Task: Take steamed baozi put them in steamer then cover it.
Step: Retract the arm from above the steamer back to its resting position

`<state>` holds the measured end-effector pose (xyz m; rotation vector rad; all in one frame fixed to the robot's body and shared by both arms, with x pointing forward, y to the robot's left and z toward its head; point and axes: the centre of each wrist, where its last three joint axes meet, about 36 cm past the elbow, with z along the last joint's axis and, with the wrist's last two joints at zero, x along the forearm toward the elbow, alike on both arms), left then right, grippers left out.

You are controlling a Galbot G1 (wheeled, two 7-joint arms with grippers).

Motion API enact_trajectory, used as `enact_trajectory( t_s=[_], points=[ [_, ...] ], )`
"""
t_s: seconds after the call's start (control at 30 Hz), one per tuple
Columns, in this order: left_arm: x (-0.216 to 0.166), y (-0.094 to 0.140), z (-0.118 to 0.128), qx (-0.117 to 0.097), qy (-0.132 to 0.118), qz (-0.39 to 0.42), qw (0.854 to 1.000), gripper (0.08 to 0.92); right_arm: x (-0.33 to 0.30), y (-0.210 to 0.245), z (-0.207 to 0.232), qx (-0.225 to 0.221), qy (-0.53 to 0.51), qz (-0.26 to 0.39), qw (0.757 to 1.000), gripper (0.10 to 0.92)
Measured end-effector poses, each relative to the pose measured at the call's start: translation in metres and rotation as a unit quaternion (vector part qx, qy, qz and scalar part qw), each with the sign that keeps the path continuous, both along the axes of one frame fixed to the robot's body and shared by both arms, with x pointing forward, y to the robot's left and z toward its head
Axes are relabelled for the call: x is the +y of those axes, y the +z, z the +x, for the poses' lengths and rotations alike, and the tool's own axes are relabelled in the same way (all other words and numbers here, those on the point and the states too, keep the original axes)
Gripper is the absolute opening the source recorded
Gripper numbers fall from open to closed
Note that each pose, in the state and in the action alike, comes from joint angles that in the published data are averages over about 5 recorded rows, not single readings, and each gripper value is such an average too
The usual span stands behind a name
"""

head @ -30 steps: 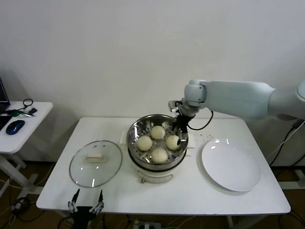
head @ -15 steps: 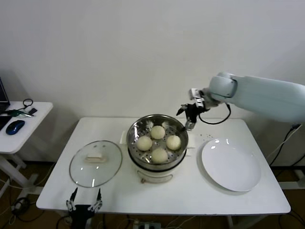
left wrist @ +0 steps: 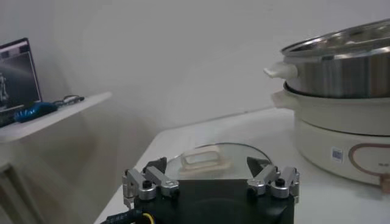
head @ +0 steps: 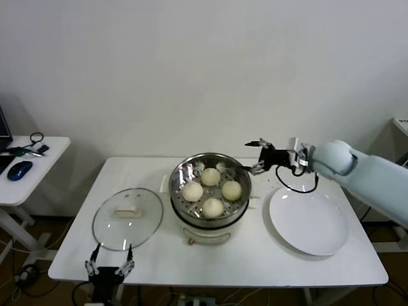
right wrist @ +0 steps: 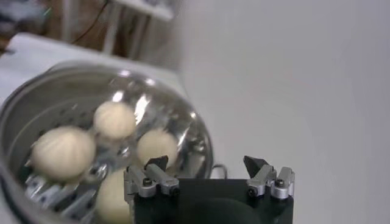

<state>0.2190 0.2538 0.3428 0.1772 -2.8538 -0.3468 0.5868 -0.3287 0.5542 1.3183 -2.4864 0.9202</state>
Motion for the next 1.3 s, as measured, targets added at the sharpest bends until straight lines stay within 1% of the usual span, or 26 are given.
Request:
enact_trajectory(
  t_s=[0.17,0.3,0.47,0.6,0.7,0.77,0.83,0.93,1.13,1.3],
  points=[
    [-0.001,0.005,0.002,-0.004,-0.001,0.007,1.0,0.823,-0.009,-0.026,-0.024,-0.041,-0.049,0.074,0.995,0.823],
    [0.001,0.01,0.003,-0.008,-0.004,0.019,1.0,0.823,-0.01,-0.048,-0.043,-0.059,-0.087,0.124,0.987,0.823],
    [0.004,0.018,0.006,-0.016,-0.01,0.046,0.999,0.823,-0.01,-0.073,-0.068,-0.064,-0.136,0.175,0.973,0.823],
    [0.01,0.025,0.011,-0.021,-0.019,0.086,0.996,0.823,-0.012,-0.09,-0.088,-0.06,-0.18,0.207,0.96,0.823],
    [0.015,0.03,0.015,-0.023,-0.03,0.133,0.99,0.823,-0.014,-0.102,-0.104,-0.056,-0.209,0.227,0.95,0.823],
    [0.018,0.032,0.018,-0.021,-0.04,0.176,0.983,0.823,-0.017,-0.11,-0.115,-0.052,-0.227,0.237,0.943,0.823],
    [0.021,0.034,0.021,-0.018,-0.052,0.225,0.973,0.823,-0.02,-0.119,-0.126,-0.049,-0.244,0.244,0.937,0.823],
    [0.023,0.034,0.026,-0.013,-0.069,0.305,0.95,0.823,-0.026,-0.131,-0.141,-0.046,-0.266,0.251,0.929,0.823],
    [0.026,0.025,0.04,-0.01,-0.098,0.447,0.889,0.823,-0.039,-0.147,-0.167,-0.042,-0.298,0.251,0.92,0.823],
    [0.029,0.008,0.055,-0.01,-0.118,0.533,0.838,0.823,-0.042,-0.159,-0.182,-0.035,-0.316,0.249,0.915,0.823]
  ],
)
